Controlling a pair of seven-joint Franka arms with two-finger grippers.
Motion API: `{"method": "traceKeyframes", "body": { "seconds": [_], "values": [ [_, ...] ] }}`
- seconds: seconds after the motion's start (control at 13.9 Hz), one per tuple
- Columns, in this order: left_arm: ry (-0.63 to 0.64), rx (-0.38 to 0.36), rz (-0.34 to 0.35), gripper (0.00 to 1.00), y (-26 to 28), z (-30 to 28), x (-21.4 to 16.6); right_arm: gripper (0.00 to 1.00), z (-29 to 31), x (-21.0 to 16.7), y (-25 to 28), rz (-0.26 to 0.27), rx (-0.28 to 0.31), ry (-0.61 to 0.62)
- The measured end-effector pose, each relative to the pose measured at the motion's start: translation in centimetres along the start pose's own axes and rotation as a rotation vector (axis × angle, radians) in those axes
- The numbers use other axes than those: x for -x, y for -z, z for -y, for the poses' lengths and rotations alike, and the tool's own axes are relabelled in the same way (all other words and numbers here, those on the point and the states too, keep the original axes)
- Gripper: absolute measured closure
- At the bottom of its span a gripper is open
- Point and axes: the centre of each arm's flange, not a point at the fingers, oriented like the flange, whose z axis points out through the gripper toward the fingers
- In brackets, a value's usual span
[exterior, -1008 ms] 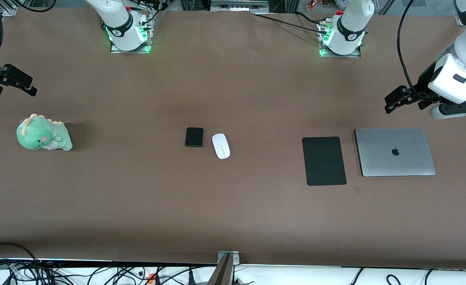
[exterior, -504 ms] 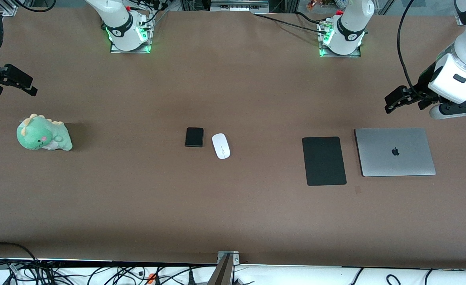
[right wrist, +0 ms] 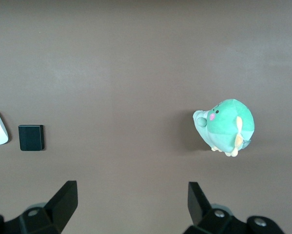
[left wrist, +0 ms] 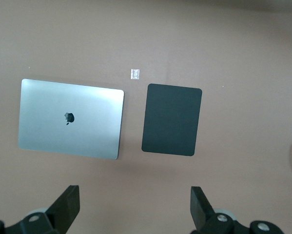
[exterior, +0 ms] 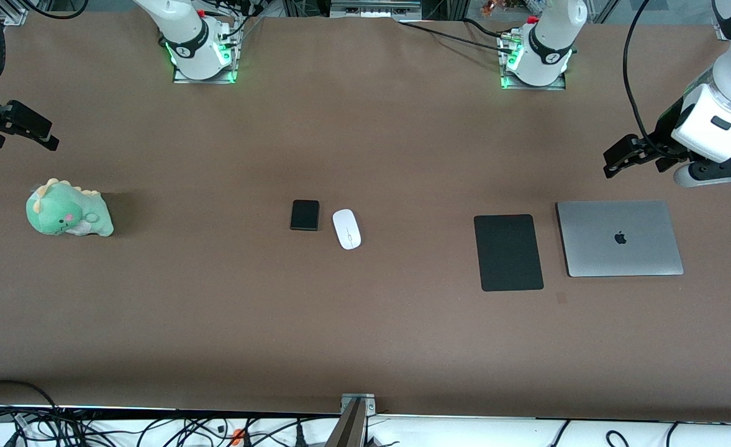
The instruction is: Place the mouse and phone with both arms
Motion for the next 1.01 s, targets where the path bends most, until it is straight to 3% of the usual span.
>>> {"method": "traceKeyframes", "body": {
  "seconds": [1.01],
  "values": [
    [-0.009, 0.011, 0.005, 0.00, -0.11, -0.44, 0.04, 0.00, 0.00, 0.07, -0.24, 0.015, 0.000, 0.000]
  ]
}}
